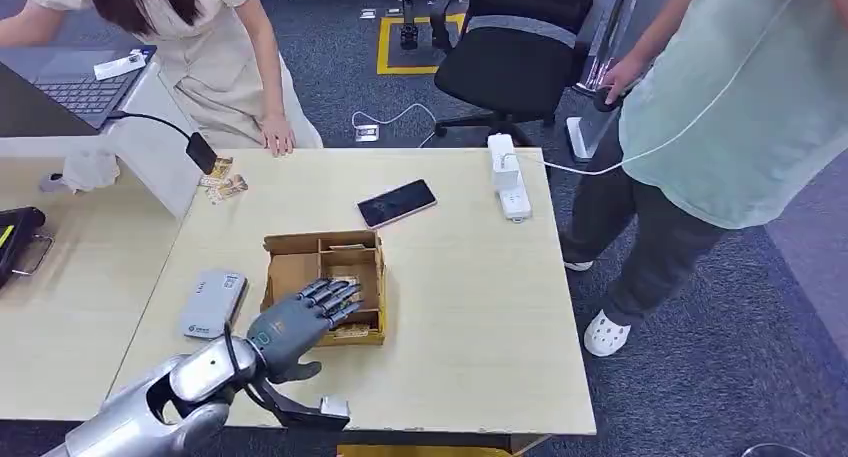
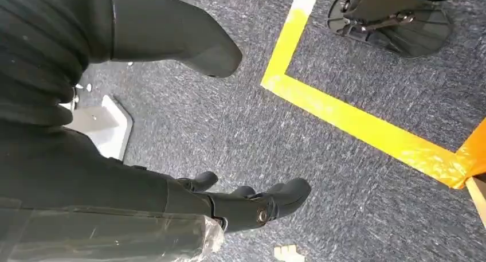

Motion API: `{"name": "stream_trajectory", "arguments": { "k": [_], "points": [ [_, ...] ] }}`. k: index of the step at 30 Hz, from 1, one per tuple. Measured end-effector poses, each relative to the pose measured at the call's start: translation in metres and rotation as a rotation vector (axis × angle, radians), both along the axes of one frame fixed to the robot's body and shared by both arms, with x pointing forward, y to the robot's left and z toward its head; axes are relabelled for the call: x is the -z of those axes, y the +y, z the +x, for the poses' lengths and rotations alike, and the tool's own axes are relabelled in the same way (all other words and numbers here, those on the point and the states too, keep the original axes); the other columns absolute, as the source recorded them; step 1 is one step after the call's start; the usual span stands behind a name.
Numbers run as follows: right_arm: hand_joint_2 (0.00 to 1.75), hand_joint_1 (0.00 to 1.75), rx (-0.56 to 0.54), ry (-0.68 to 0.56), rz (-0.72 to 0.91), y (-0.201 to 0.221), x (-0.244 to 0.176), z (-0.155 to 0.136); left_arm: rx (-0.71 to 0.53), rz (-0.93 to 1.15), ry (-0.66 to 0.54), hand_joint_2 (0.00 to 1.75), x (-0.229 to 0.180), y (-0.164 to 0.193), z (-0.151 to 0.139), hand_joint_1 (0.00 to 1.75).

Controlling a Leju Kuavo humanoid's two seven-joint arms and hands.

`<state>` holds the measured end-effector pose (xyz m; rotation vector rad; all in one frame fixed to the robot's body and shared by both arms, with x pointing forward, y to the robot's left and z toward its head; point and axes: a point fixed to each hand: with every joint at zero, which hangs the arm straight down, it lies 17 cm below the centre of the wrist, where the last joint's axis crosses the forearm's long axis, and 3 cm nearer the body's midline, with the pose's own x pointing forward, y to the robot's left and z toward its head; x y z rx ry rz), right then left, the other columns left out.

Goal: Pass the card to the sensor for recognition and then transmit it.

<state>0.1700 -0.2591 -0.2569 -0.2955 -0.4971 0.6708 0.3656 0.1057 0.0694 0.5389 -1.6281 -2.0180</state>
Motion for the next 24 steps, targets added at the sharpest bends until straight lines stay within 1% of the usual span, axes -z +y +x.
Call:
{"name": "stream_trajectory", "arguments": {
  "k": [6,24],
  "points": [
    [1.75,0.0,-0.007,-0.003,-0.003,0.001,-0.001,0.003,0.002,-0.029,0.003,1.75,-0.006,-0.016,0.002,0.0],
    [1.75,0.0,-0.015,-0.003,-0.001,0.002,-0.001,0.004,-0.006,-0.036,0.022,1.75,-0.001,-0.019,0.003,0.0]
  ]
}}
